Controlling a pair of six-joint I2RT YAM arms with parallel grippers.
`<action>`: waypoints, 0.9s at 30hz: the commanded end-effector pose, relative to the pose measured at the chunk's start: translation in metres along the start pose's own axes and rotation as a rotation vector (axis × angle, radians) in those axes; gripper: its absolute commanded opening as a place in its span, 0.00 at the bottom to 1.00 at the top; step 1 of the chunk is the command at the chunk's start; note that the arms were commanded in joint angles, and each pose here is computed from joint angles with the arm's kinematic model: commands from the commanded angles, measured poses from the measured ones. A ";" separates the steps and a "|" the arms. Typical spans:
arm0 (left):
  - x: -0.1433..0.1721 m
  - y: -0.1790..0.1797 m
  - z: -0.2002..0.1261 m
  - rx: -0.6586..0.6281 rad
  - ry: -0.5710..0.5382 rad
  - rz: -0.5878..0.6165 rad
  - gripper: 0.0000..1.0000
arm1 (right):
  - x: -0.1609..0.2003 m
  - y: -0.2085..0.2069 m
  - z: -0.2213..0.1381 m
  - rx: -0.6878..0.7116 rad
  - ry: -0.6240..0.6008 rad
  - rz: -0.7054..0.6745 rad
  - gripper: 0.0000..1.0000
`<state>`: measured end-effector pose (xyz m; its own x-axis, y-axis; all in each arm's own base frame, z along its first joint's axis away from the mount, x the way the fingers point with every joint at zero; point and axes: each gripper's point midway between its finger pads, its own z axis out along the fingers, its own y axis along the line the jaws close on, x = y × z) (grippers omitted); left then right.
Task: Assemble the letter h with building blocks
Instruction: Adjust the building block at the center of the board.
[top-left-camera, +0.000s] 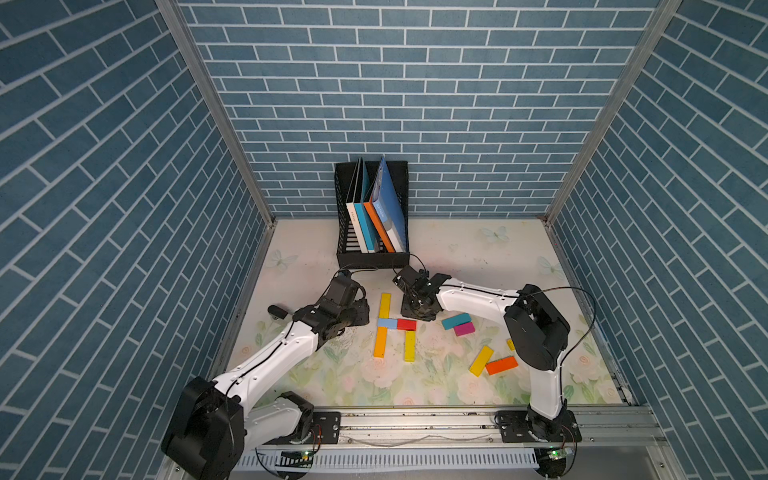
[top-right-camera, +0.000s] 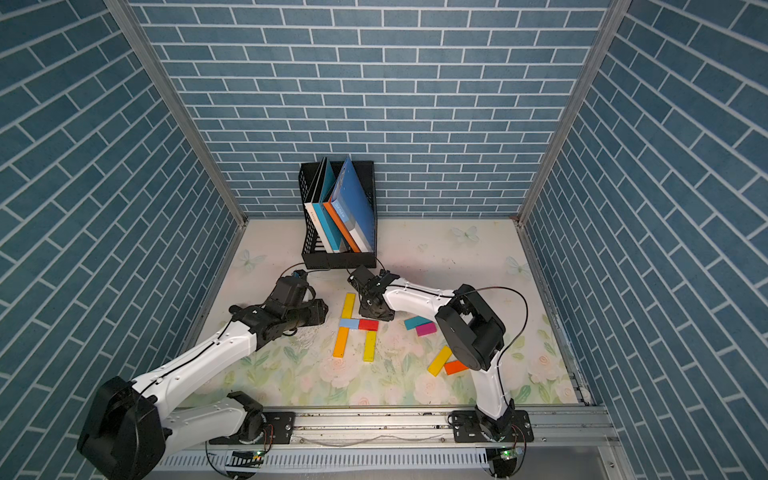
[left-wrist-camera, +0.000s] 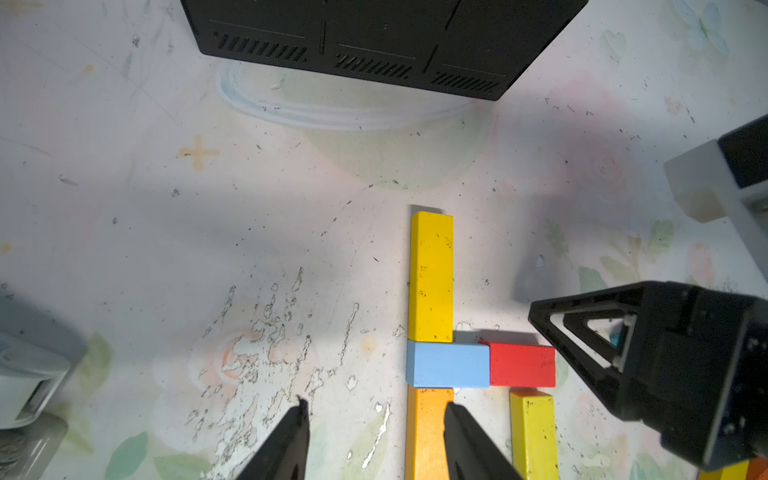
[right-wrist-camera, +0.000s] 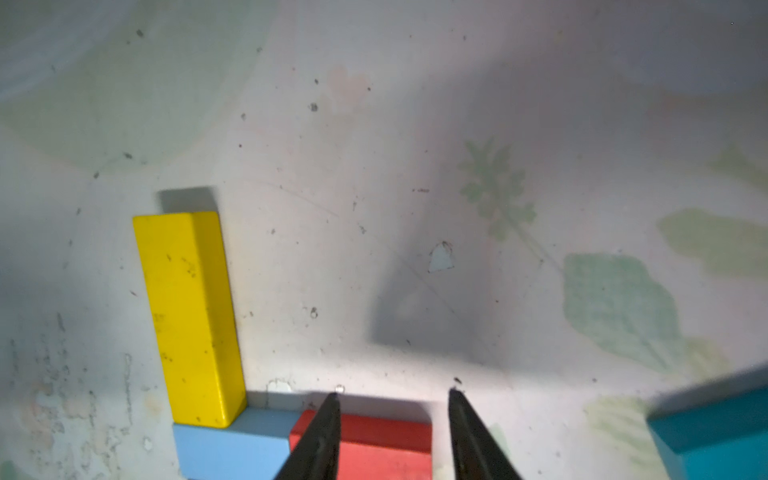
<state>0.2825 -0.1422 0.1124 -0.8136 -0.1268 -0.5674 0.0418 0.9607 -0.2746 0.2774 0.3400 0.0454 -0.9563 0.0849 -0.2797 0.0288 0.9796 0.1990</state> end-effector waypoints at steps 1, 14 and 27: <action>0.004 0.005 0.003 -0.016 0.012 0.007 0.57 | 0.018 -0.006 -0.029 0.035 -0.019 -0.057 0.57; 0.005 0.005 0.003 -0.014 0.014 0.009 0.57 | 0.087 -0.004 -0.011 0.044 0.091 -0.078 0.56; 0.005 0.004 0.004 -0.013 0.016 0.010 0.57 | 0.095 -0.006 0.004 0.060 0.121 -0.060 0.52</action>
<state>0.2824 -0.1423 0.1122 -0.8139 -0.1266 -0.5670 0.0419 0.9606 -0.2747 0.1900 0.3482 0.0250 -0.9802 -0.0312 -0.1958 -0.0612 0.9869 0.1491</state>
